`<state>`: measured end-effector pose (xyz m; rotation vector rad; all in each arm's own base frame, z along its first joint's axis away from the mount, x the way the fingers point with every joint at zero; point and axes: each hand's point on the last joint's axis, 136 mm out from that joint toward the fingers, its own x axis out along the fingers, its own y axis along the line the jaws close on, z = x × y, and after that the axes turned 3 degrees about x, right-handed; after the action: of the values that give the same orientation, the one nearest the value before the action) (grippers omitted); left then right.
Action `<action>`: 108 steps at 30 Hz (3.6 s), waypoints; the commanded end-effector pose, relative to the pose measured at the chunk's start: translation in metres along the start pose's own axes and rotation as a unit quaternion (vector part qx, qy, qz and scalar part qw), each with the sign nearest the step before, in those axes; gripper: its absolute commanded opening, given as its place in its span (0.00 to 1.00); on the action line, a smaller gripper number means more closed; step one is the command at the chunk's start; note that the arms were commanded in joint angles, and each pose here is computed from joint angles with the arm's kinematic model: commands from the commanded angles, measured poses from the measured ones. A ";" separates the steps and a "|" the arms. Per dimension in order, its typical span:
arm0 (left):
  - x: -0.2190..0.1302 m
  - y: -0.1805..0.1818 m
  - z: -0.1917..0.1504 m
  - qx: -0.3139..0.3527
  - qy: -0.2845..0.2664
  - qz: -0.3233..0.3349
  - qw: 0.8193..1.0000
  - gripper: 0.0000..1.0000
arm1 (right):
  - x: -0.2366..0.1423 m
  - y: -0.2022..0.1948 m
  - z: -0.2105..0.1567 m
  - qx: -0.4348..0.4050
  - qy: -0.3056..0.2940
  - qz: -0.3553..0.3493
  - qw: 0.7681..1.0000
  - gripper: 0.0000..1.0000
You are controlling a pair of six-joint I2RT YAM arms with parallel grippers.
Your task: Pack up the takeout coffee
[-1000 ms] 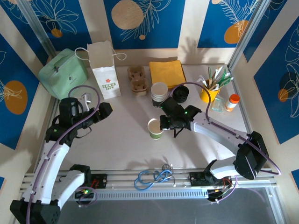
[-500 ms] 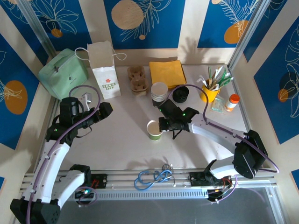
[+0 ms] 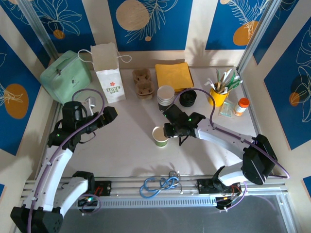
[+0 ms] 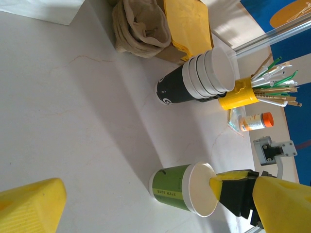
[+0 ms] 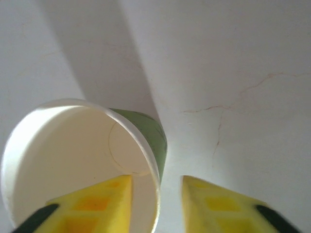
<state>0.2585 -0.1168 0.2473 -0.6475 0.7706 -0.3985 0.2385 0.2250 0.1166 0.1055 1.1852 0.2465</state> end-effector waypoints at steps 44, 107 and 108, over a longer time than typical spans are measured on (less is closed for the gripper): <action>0.006 -0.017 -0.003 0.025 -0.004 -0.043 0.999 0.94 | -0.004 -0.141 0.197 0.259 -0.121 -0.164 0.944 0.58; 0.000 -0.017 -0.012 0.054 0.011 -0.038 0.998 0.97 | 0.081 -0.190 0.184 0.298 -0.077 -0.174 0.935 0.28; -0.001 -0.018 -0.012 0.054 0.011 -0.038 0.998 0.97 | 0.080 -0.190 0.184 0.300 -0.078 -0.172 0.935 0.27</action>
<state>0.2506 -0.1323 0.2443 -0.5975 0.7564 -0.4940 0.4641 0.0714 0.0846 0.4236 1.0494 -0.4265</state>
